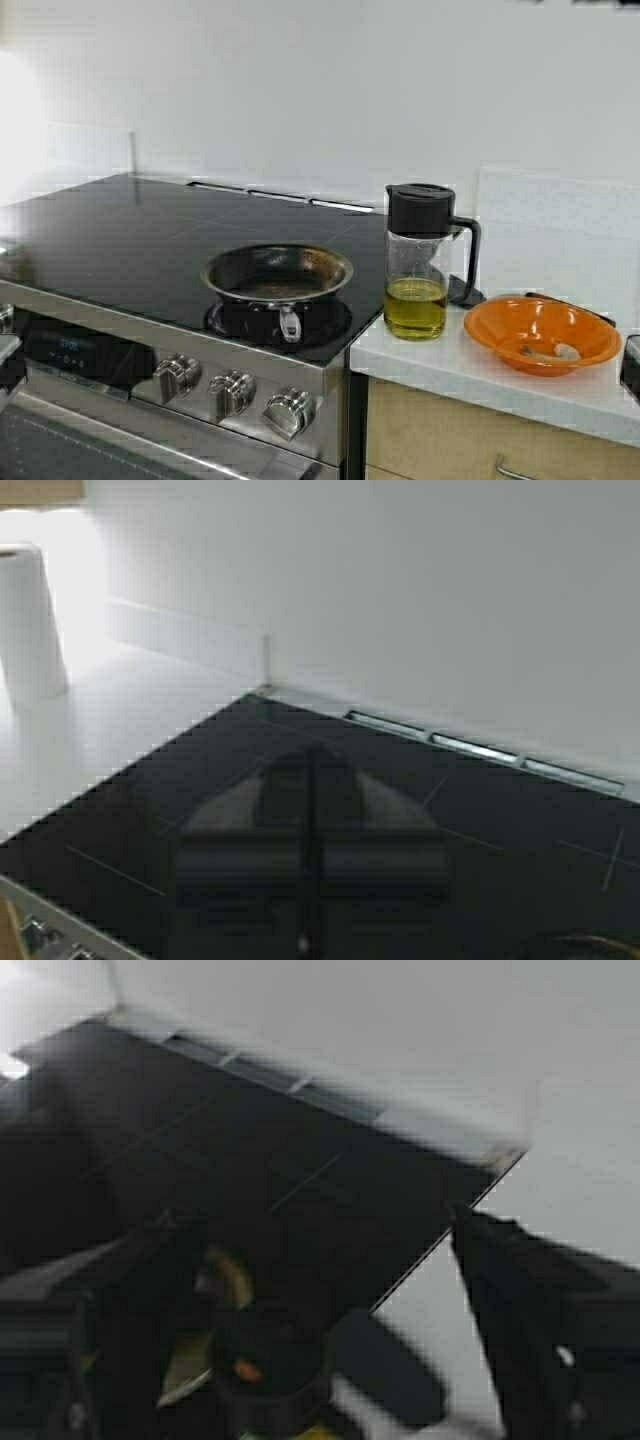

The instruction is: Add oil to the pan and cook the shrimp and serve it

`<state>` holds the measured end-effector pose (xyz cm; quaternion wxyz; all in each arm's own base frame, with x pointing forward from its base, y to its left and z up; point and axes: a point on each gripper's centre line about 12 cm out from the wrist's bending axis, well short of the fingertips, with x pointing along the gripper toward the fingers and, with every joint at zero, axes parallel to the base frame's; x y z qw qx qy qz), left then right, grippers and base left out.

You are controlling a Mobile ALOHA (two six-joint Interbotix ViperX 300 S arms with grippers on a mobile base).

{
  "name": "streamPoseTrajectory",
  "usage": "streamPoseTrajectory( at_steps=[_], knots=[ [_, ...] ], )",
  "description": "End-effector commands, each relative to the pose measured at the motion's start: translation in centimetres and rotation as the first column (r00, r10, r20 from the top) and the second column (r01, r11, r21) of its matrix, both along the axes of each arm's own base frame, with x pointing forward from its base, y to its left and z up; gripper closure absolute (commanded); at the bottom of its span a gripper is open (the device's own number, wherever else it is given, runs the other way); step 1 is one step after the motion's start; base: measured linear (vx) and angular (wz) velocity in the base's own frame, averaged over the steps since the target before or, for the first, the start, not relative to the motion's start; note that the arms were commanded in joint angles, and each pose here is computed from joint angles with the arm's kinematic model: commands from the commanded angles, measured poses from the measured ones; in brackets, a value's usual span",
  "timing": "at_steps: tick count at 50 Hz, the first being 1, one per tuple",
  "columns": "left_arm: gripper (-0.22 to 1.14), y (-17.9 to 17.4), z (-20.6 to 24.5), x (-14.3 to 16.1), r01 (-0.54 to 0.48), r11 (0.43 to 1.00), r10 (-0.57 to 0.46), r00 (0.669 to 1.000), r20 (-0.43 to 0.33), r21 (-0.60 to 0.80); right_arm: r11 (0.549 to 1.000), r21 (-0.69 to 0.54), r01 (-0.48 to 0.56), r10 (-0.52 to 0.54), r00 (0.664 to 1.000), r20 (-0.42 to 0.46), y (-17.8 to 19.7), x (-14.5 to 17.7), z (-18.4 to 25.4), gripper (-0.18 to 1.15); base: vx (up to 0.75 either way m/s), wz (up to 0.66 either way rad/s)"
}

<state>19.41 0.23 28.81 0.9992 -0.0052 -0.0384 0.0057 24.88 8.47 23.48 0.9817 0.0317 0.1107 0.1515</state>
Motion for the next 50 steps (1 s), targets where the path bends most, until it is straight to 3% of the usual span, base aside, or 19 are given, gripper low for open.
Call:
streamPoseTrajectory(
  at_steps=[1,9,25,37,50],
  knots=[
    [0.89,0.0,0.4,0.0,-0.002,1.0,0.002,1.0,0.014,0.0,0.999,0.05,0.008,-0.004,0.997,-0.076,1.3,0.5,-2.8,-0.06,0.0,0.0],
    [0.89,0.0,0.2,0.0,-0.001,1.0,0.001,1.0,0.003,-0.001,0.991,0.1,0.094,-0.074,0.979,-0.188,1.0,-0.1,-6.6,-0.06,0.0,0.0],
    [0.89,0.0,0.1,0.0,-0.001,1.0,0.001,1.0,0.002,-0.006,0.988,0.081,0.131,-0.106,0.961,-0.256,3.7,-2.0,-12.3,-0.06,0.0,0.0],
    [0.89,0.0,0.0,0.0,-0.001,1.0,0.0,1.0,-0.003,-0.014,0.94,-0.021,0.34,-0.336,0.917,-0.214,3.7,-2.4,-17.4,-0.06,0.0,0.0],
    [0.89,0.0,-0.1,-0.1,0.001,1.0,-0.001,1.0,-0.004,-0.015,0.931,-0.083,0.355,-0.364,0.897,-0.251,5.2,-1.3,-21.8,-0.06,0.0,0.0]
  ],
)
